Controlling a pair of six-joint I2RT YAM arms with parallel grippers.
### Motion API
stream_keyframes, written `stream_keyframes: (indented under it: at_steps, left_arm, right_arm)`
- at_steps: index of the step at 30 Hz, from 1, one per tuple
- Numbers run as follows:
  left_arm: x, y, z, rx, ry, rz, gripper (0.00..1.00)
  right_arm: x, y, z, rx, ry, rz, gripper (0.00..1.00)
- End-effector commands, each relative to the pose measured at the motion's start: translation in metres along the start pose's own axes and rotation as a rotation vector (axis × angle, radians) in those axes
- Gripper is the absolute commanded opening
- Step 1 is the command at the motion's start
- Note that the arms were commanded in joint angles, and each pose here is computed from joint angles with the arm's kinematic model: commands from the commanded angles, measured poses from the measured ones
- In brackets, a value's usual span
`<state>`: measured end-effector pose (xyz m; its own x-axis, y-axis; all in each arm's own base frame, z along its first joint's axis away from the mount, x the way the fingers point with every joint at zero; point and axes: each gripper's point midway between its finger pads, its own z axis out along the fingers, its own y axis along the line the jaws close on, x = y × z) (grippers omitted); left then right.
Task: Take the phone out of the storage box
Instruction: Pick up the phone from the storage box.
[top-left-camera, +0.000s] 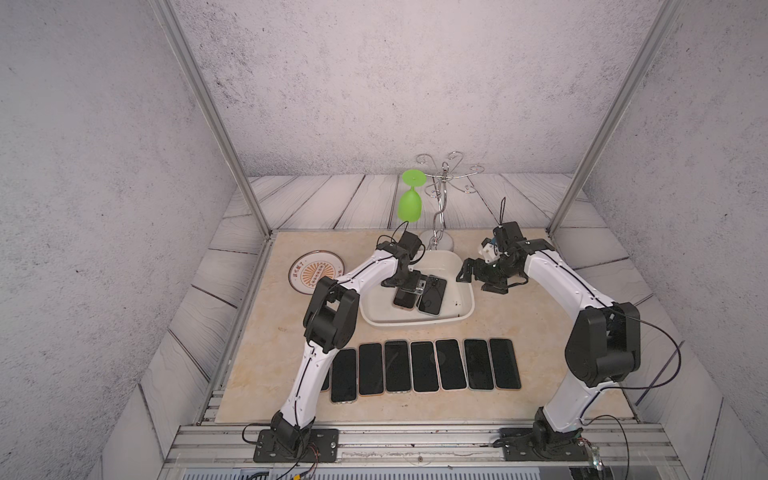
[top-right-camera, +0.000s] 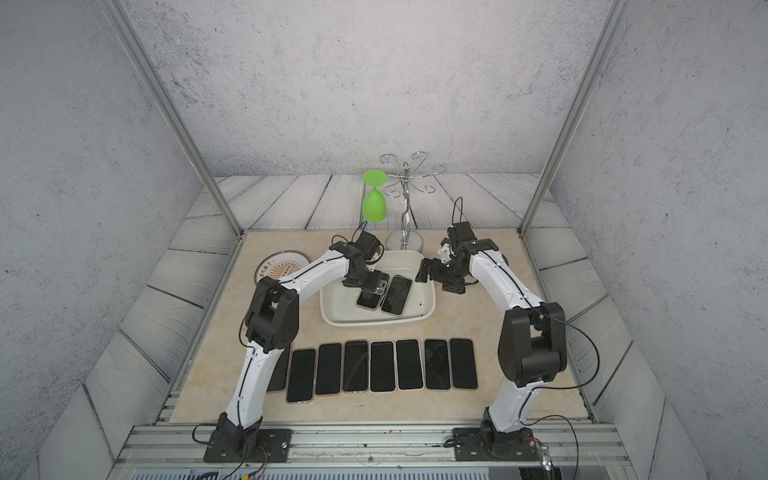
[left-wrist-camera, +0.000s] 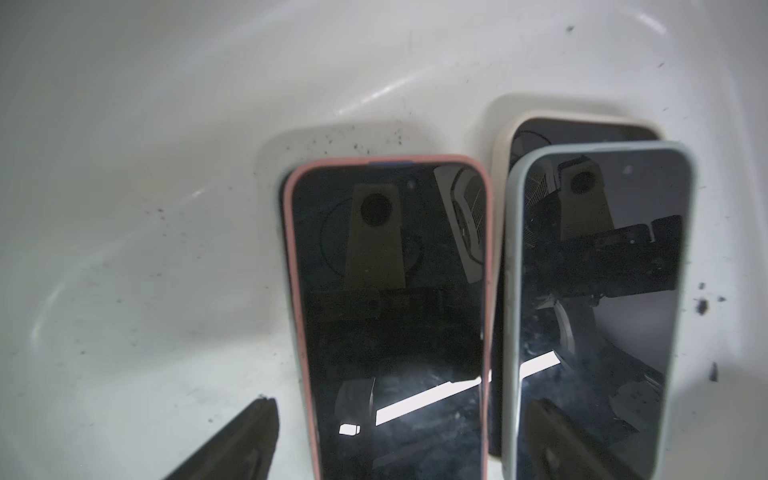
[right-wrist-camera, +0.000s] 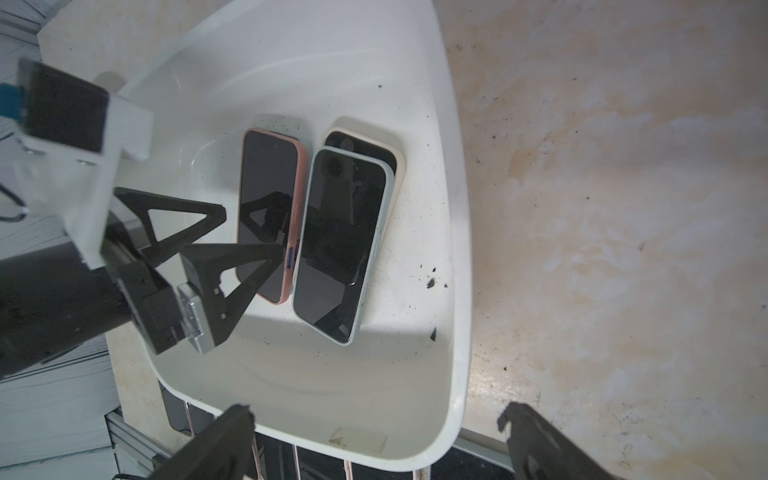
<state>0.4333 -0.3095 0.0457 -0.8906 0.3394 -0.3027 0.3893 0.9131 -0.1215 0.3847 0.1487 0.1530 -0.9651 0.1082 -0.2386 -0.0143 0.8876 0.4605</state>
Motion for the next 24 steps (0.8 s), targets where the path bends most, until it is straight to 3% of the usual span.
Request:
stream_keyframes:
  at_steps: [1,6,10,15,19,24]
  left_arm:
    - [0.004,0.002,0.011,-0.030,0.023,0.007,0.98]
    - [0.013,0.009,0.025,-0.071,0.060,0.018,0.99]
    - [0.007,0.014,0.013,-0.101,0.021,0.016,0.88]
    - [-0.019,0.007,-0.033,-0.073,-0.130,0.002,0.69]
    - [-0.029,0.001,-0.060,-0.043,-0.199,0.004,0.75]
    - [-0.029,0.002,-0.066,-0.031,-0.198,-0.006,0.76]
  right_arm:
    - [0.006,0.000,0.005,-0.013,0.029,-0.016,0.99]
    - [0.008,-0.001,0.007,-0.014,0.036,-0.022,0.99]
    - [0.010,-0.002,0.008,-0.014,0.045,-0.021,0.99]
    - [0.011,-0.001,0.010,-0.021,0.051,-0.018,0.99]
    - [0.012,0.000,0.011,-0.034,0.058,-0.020,0.99]
    - [0.015,0.001,0.015,-0.047,0.074,-0.010,0.99]
